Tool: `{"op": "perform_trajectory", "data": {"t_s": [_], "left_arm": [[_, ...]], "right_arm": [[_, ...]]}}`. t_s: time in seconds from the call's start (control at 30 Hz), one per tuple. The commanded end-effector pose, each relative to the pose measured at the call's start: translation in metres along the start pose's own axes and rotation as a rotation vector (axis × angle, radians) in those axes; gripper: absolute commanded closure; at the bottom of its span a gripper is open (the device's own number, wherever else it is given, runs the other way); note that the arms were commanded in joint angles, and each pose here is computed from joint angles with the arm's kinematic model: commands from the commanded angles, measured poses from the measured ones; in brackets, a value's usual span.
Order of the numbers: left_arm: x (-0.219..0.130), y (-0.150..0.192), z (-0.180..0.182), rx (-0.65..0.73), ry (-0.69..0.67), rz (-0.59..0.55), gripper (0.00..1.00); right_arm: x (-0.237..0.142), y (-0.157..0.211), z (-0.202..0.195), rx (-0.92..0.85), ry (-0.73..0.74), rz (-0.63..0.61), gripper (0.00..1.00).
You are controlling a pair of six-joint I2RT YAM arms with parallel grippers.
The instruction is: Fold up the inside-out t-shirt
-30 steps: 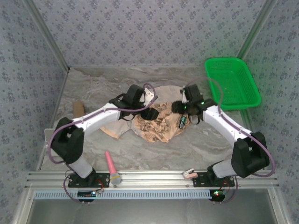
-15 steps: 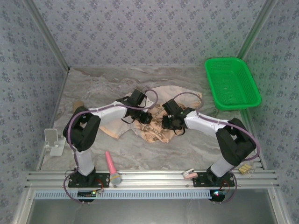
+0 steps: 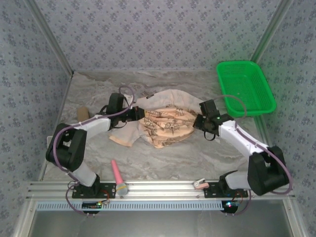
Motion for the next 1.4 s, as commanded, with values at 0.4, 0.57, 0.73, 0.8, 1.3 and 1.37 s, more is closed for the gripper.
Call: {"op": "perform_trajectory", "data": {"t_s": [0.4, 0.57, 0.73, 0.8, 1.3, 1.37], "left_arm": [[0.004, 0.028, -0.049, 0.526, -0.243, 0.288, 0.46], [0.032, 0.029, -0.028, 0.544, -0.285, 0.314, 0.46], [0.052, 0.021, -0.013, 0.557, -0.349, 0.359, 0.46], [0.059, 0.017, -0.011, 0.558, -0.346, 0.347, 0.48], [-0.067, -0.115, -0.012, -0.094, 0.157, -0.236, 0.93], [-0.075, -0.116, 0.019, -0.213, 0.147, -0.283, 0.93]], "right_arm": [[-0.027, 0.032, 0.093, -0.471, -0.172, 0.183, 0.53], [0.011, 0.051, 0.11, -0.502, -0.214, 0.254, 0.52], [0.042, 0.063, 0.115, -0.511, -0.187, 0.257, 0.49], [0.052, 0.057, 0.112, -0.534, -0.148, 0.218, 0.56], [-0.11, 0.038, 0.12, -1.419, -0.732, -0.472, 1.0], [-0.118, 0.041, 0.108, -1.504, -0.716, -0.572, 1.0]]}}
Point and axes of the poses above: each hand's point on the last joint's axis, 136 mm out from that joint toward the fingers, its own x axis out along the fingers, its own z axis along the line the jaws close on, y = z × x, the point moved 5 cm from there along -x, back along the fingers, and after that the axes turned 6 degrees about x, right-handed, at the moved point
